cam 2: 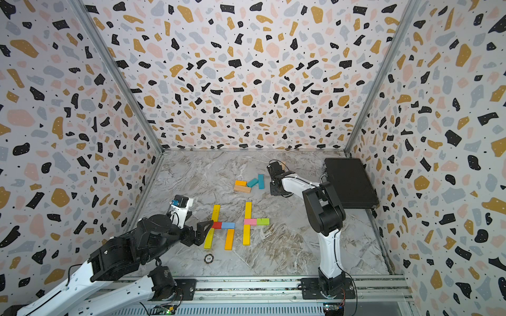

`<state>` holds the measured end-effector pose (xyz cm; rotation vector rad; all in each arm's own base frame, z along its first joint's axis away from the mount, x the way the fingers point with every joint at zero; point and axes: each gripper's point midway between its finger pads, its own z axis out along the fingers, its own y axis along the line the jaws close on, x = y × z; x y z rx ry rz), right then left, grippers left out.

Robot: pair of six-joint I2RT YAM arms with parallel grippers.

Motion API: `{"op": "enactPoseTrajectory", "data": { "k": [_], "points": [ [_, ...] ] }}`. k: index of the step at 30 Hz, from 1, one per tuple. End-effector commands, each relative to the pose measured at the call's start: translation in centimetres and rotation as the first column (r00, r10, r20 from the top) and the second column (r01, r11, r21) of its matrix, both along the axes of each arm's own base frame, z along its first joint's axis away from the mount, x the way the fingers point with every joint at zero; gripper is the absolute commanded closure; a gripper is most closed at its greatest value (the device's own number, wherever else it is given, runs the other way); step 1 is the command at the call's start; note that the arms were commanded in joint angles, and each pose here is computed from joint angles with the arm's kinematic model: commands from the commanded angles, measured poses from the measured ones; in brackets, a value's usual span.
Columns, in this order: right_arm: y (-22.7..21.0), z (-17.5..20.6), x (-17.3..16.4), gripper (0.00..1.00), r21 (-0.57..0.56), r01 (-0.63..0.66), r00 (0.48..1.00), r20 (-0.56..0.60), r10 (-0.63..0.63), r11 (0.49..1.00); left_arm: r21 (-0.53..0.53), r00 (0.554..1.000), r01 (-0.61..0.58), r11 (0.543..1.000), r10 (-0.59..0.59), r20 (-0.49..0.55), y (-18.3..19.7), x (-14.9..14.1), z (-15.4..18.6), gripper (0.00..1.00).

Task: Assemble the letter h with building blocks
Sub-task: Pick up the building block from the center of the board, then place the building block at the center of the board.

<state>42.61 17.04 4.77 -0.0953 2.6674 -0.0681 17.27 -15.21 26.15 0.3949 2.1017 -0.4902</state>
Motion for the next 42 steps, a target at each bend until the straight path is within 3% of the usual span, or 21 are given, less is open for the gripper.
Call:
{"op": "enactPoseTrajectory", "data": {
  "k": [1, 11, 19, 28, 42],
  "points": [
    [-0.6, 5.3, -2.4, 0.78, 0.058, 0.025, 0.998, 0.063, -0.029, 0.998, -0.017, 1.0, -0.01, 1.0, 0.01, 0.022, 0.0, 0.3, 0.5, 0.01],
    [-0.4, 5.2, -18.5, 0.79, 0.082, -0.043, 0.999, 0.028, 0.041, 0.996, -0.041, 1.0, 0.006, 0.999, -0.004, 0.03, -0.1, 0.0, 1.0, 0.01],
    [1.8, 3.2, -26.2, 0.79, 0.173, -0.118, 0.993, 0.032, 0.114, 0.978, -0.051, 0.999, 0.012, 0.999, -0.011, 0.031, -0.2, 0.0, 1.0, 0.01],
    [6.0, 0.8, -27.3, 0.79, 0.156, -0.15, 0.989, 0.03, 0.147, 0.976, -0.054, 0.999, 0.0, 0.999, 0.002, 0.037, 0.2, -0.1, 1.1, 0.01],
    [5.8, -0.3, -27.7, 0.79, 0.111, -0.067, 0.997, -0.037, 0.071, 0.992, -0.06, 0.999, 0.009, 0.998, -0.007, 0.035, 0.0, -0.1, 1.1, 0.01]
  ]
}}
